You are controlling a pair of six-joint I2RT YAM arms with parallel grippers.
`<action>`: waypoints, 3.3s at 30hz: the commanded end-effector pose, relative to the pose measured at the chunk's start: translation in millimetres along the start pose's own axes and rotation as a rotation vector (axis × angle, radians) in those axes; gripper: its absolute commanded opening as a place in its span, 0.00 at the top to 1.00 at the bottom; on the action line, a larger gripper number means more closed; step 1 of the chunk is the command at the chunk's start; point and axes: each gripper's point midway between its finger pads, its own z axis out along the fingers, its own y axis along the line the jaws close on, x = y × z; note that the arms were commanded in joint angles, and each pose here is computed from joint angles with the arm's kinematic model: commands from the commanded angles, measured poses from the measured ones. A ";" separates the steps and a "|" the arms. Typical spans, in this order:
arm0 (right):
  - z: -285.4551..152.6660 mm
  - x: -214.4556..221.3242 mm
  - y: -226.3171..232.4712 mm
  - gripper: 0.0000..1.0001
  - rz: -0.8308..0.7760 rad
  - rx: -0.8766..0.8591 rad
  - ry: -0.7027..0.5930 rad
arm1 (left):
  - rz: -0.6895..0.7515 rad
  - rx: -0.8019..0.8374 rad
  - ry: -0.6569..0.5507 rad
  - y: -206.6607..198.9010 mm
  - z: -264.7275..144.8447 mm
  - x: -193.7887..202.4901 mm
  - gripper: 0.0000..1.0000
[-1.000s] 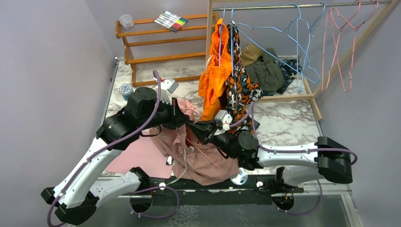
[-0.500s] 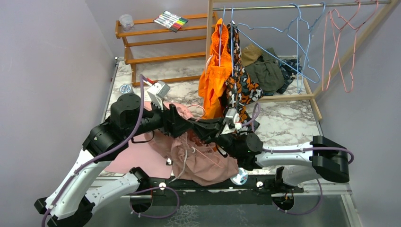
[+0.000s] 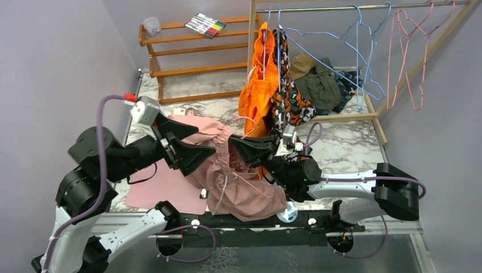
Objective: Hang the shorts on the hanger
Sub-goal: Hang the shorts on the hanger.
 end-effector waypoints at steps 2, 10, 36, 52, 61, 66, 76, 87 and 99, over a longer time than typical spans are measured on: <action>8.2 -63.5 19.4 0.99 0.092 -0.099 -0.202 | 0.159 -0.009 -0.209 -10.8 -33.2 -46.4 0.01; 2.1 -138.4 32.7 0.99 0.098 -0.194 -0.349 | 0.396 -0.010 -0.516 -35.1 -89.2 -109.0 0.01; -63.4 -261.7 84.4 0.99 0.000 -0.410 -0.544 | 0.666 0.229 -0.597 -88.8 -59.4 -156.8 0.01; -85.9 -219.3 52.9 0.99 -0.046 -0.276 -0.406 | 0.573 0.396 -0.412 -86.4 -14.1 -105.1 0.01; -93.1 -196.0 49.6 0.99 -0.042 -0.276 -0.320 | 0.503 0.560 -0.222 -88.9 20.9 -64.7 0.04; -92.8 -181.9 46.4 0.99 -0.044 -0.269 -0.279 | 0.513 0.582 -0.225 -93.7 19.9 -68.7 0.12; -89.8 -165.9 44.6 0.99 -0.063 -0.269 -0.220 | 0.449 0.604 -0.106 -80.7 39.6 -31.1 0.20; -89.4 -146.3 41.6 0.99 -0.057 -0.266 -0.165 | 0.457 0.567 0.106 -73.2 71.1 18.6 0.23; -84.1 -132.1 40.9 0.99 -0.080 -0.270 -0.107 | 0.598 0.444 0.266 -60.8 81.8 49.0 0.34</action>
